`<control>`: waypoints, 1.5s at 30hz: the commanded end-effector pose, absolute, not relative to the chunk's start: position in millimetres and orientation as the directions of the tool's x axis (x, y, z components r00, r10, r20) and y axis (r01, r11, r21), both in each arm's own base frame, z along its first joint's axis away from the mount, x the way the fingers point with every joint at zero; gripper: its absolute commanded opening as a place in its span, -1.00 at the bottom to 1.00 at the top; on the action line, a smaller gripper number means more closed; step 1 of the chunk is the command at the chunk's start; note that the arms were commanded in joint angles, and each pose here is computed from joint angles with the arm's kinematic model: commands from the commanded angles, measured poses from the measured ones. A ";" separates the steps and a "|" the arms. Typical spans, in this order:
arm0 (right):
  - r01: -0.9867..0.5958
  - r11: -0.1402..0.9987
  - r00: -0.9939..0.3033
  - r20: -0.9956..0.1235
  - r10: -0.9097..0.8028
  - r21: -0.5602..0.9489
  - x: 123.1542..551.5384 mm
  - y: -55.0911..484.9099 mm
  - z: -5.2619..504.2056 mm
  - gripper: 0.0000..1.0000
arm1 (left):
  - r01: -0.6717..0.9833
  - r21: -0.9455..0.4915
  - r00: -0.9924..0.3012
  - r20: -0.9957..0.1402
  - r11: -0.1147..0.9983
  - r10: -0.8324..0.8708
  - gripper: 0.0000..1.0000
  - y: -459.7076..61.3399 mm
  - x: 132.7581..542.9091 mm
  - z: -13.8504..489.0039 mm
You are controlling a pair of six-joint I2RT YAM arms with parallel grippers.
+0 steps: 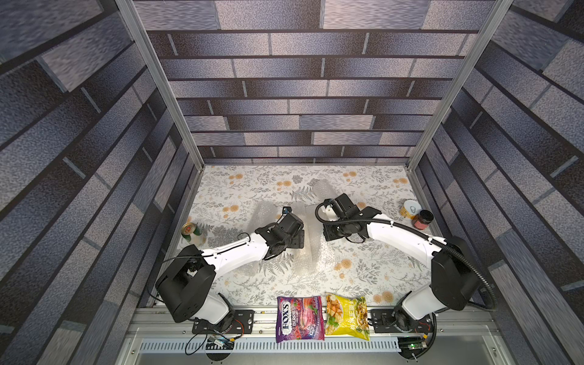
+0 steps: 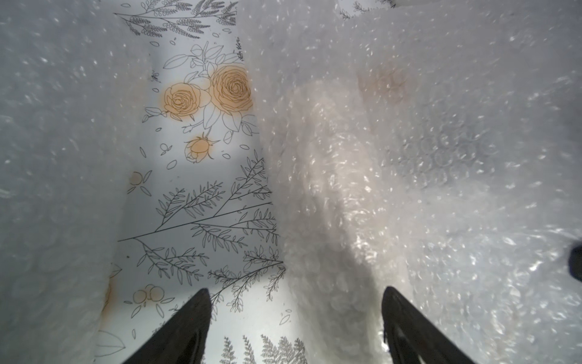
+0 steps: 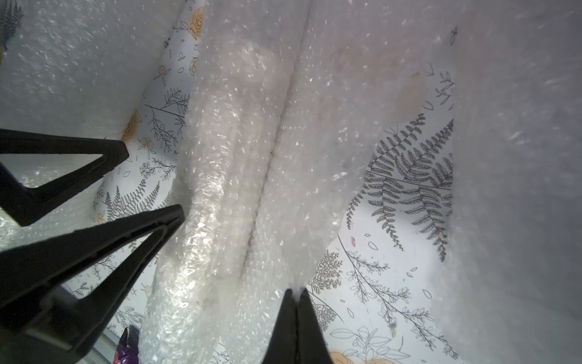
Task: Unwrap the vase from the bubble wrap
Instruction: Unwrap the bubble wrap at the center of the board.
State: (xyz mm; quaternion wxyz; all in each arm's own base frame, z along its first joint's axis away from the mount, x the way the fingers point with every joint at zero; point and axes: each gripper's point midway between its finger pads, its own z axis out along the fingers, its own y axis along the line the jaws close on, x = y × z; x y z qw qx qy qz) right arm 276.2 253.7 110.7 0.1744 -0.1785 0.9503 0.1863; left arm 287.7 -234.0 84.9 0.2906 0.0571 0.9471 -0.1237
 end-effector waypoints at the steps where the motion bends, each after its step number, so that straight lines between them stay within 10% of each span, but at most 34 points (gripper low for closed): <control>1: -0.399 0.881 -0.866 -0.421 -0.270 0.254 282.7 241.8 124.4 -1.00 | 0.173 -0.250 -0.817 -0.577 0.953 -0.003 0.73 -239.3 296.9 97.5; 45: -0.288 0.947 -0.853 -0.487 -0.187 0.141 276.7 163.5 163.1 -1.00 | 0.272 -0.371 -0.842 -0.538 0.888 0.033 0.65 -287.1 319.1 78.3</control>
